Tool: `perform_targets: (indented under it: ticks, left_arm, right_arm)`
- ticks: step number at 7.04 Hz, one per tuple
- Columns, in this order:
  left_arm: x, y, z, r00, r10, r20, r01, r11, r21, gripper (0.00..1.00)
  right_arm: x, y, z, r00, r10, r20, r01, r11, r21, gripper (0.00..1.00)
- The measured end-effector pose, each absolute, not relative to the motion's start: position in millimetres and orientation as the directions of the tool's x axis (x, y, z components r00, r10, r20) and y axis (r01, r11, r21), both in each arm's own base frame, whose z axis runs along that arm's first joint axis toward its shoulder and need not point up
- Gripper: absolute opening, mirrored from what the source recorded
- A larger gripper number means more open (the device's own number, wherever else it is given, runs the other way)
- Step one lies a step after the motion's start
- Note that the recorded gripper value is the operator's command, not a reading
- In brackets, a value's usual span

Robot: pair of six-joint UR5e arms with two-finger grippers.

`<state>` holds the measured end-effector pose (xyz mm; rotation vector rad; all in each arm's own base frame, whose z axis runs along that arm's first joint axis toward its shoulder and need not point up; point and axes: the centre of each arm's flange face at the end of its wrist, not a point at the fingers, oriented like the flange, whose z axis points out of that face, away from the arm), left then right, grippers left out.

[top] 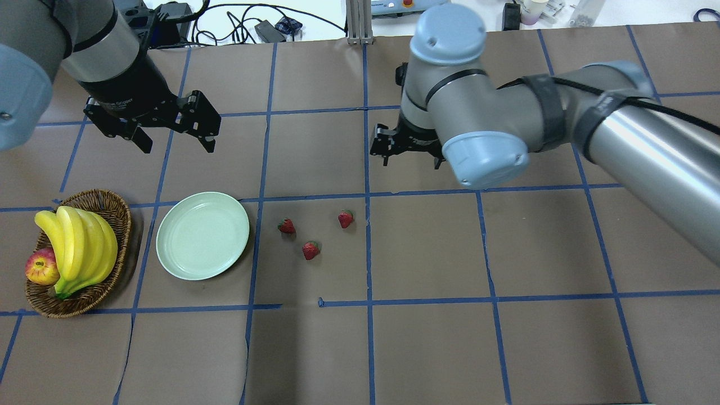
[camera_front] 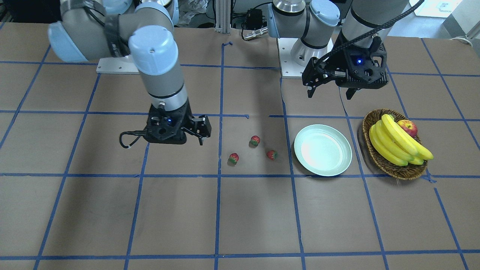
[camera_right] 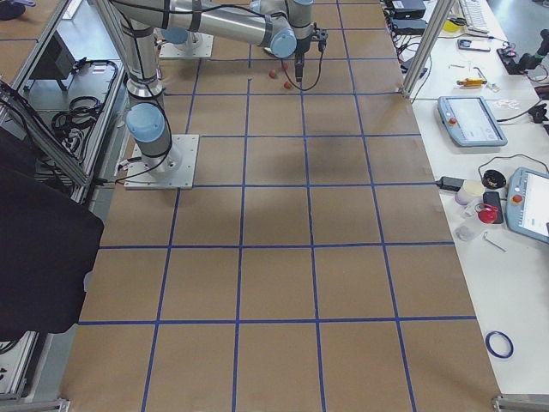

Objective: Collect all strawberries into plate

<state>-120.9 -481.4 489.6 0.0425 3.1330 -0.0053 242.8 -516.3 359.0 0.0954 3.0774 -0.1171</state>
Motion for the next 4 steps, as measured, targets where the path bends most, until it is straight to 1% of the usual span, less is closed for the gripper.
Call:
perform_targets:
  ticks: [2,4]
  left_arm:
    - [-121,-481,490,-1.000,0.027,-0.008,0.027,1.000,-0.004,1.00]
    - [-121,-481,490,-1.000,0.027,-0.008,0.027,1.000,-0.004,1.00]
  right_arm:
    - [173,-513,398,-1.000,0.000,-0.026,0.002,0.996,-0.086,1.00]
    - [140,-508,425,-0.999,0.004,0.034,0.002,0.998,-0.056,1.00]
